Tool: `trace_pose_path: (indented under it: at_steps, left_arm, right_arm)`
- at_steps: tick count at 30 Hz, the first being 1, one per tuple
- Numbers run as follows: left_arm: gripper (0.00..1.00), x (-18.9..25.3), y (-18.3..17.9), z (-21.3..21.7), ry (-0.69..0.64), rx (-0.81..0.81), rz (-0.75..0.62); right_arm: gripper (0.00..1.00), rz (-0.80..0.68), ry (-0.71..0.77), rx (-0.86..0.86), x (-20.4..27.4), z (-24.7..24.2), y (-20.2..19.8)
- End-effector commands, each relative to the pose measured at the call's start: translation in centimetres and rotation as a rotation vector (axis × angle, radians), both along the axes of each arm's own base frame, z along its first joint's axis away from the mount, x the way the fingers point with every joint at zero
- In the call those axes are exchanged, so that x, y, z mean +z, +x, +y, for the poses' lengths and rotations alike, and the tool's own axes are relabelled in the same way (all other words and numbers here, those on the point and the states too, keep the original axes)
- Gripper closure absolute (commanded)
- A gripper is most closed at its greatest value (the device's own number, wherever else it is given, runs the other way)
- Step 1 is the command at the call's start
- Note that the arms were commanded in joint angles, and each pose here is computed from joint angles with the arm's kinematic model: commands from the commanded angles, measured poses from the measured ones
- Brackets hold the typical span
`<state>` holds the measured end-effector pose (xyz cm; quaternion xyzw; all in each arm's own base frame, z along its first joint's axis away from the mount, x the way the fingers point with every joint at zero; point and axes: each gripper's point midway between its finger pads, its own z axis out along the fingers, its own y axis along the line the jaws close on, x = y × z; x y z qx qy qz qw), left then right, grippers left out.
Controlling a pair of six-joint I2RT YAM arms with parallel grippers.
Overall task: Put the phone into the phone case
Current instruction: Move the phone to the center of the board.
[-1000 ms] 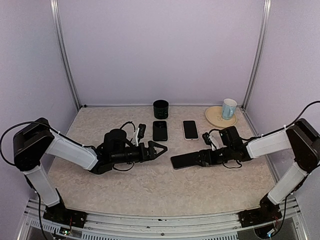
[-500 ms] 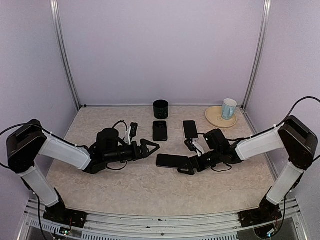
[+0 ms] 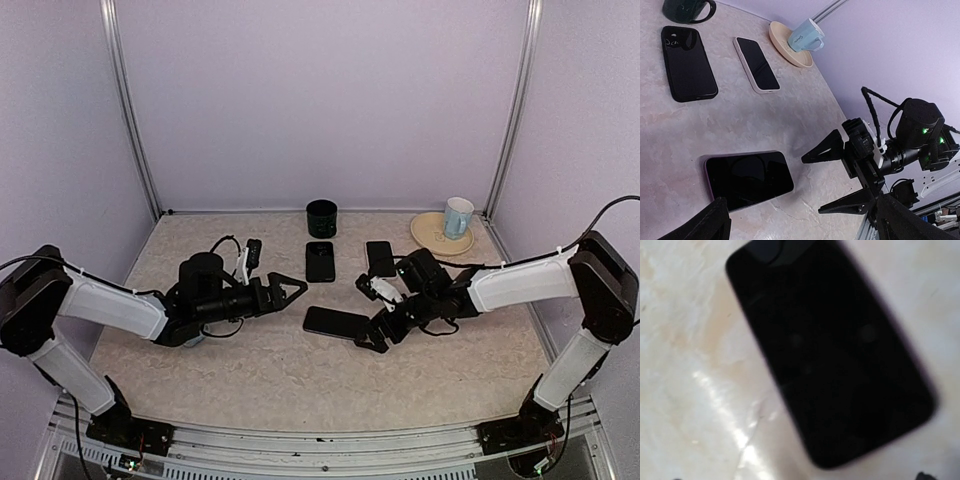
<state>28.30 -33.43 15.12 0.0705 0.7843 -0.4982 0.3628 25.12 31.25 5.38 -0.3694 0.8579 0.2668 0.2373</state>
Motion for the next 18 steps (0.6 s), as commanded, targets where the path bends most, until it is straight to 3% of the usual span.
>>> trace_pose_path:
  at_steps: [1,8,18]
  left_arm:
    - [0.01,0.2,0.0,0.9,0.02,0.018,-0.024]
    - [0.01,0.3,-0.2,1.3,0.019,0.025,-0.024]
    - [0.01,0.7,-0.6,2.2,0.031,0.046,-0.034]
  right_arm:
    - [0.0,-0.206,-0.092,0.071,1.8,-0.8,1.7]
    - [0.0,-0.37,-0.097,0.18,3.5,0.8,3.7]
    - [0.0,-0.347,-0.074,0.42,0.4,4.8,3.9]
